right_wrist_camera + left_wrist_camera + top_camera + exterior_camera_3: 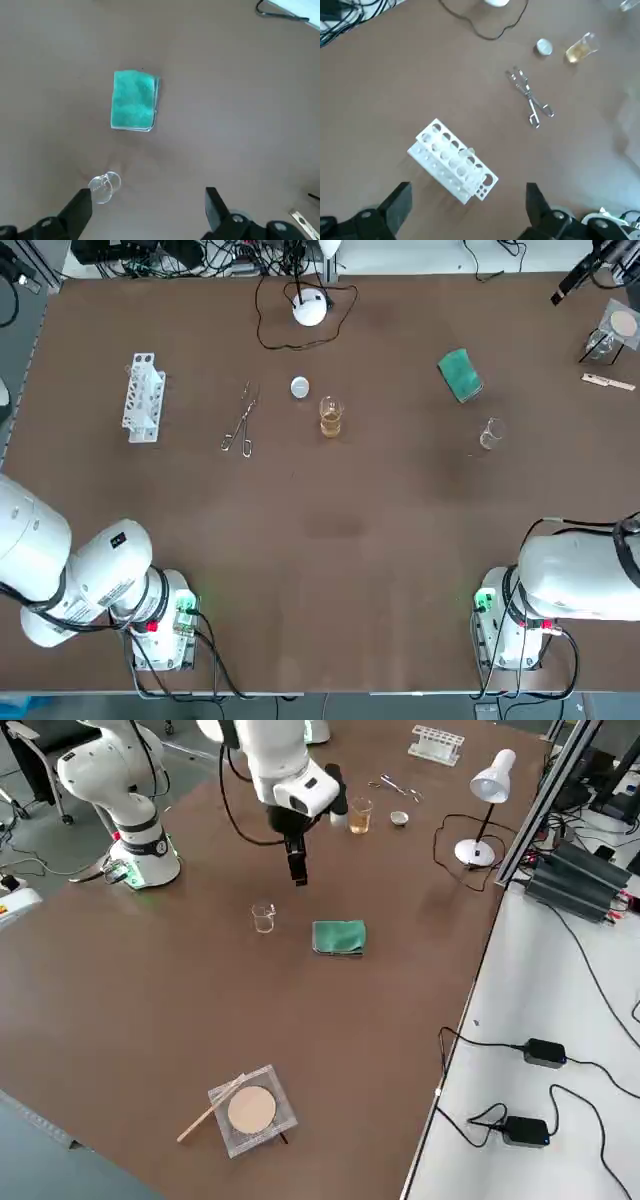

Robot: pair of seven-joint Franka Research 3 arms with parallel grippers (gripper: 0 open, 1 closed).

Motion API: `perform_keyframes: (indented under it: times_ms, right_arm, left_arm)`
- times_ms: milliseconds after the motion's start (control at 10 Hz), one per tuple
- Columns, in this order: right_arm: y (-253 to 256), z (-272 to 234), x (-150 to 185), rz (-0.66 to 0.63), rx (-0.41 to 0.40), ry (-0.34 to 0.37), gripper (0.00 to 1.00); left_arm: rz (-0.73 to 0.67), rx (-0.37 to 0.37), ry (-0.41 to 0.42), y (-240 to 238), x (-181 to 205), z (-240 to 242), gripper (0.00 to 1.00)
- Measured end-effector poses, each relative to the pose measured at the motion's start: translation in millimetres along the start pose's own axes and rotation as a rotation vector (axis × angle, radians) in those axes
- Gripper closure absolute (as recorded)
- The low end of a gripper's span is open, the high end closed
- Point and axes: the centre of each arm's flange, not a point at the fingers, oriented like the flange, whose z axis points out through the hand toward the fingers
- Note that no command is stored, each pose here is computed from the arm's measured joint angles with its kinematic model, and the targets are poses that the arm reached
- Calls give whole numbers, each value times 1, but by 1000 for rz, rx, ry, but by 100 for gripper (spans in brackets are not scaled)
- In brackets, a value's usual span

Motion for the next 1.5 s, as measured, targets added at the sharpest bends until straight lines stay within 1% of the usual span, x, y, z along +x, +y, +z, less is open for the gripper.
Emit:
perform_keyframes:
  times_ms: [100,200,400,500,700,900,1000,1200,1300,1500]
  right_arm:
    - [8,15,-14,-10,18,12,0]
    - [13,29,-22,-35,34,38,0]
    - [26,66,-34,-118,108,119,0]
    - [39,89,-45,-159,145,157,0]
    - [57,122,-62,-213,191,197,0]
    - [64,148,-74,-278,232,256,0]
    - [67,165,-86,-316,268,303,0]
    - [75,205,-112,-390,315,392,0]
    - [76,225,-121,-426,342,434,0]
    - [72,260,-137,-518,397,508,0]
  left_arm:
    - [25,-60,69,-15,-16,11,0]
    - [77,-102,128,-28,-25,25,0]
    - [157,-173,251,-53,-37,57,1]
    - [183,-208,293,-66,-49,75,2]
    - [241,-258,358,-87,-87,105,2]
    - [318,-287,410,-100,-118,129,4]
    - [349,-298,439,-104,-131,139,3]
    - [501,-297,554,-110,-150,171,1]
    - [539,-300,606,-114,-154,190,1]
    - [553,-320,649,-119,-162,217,1]
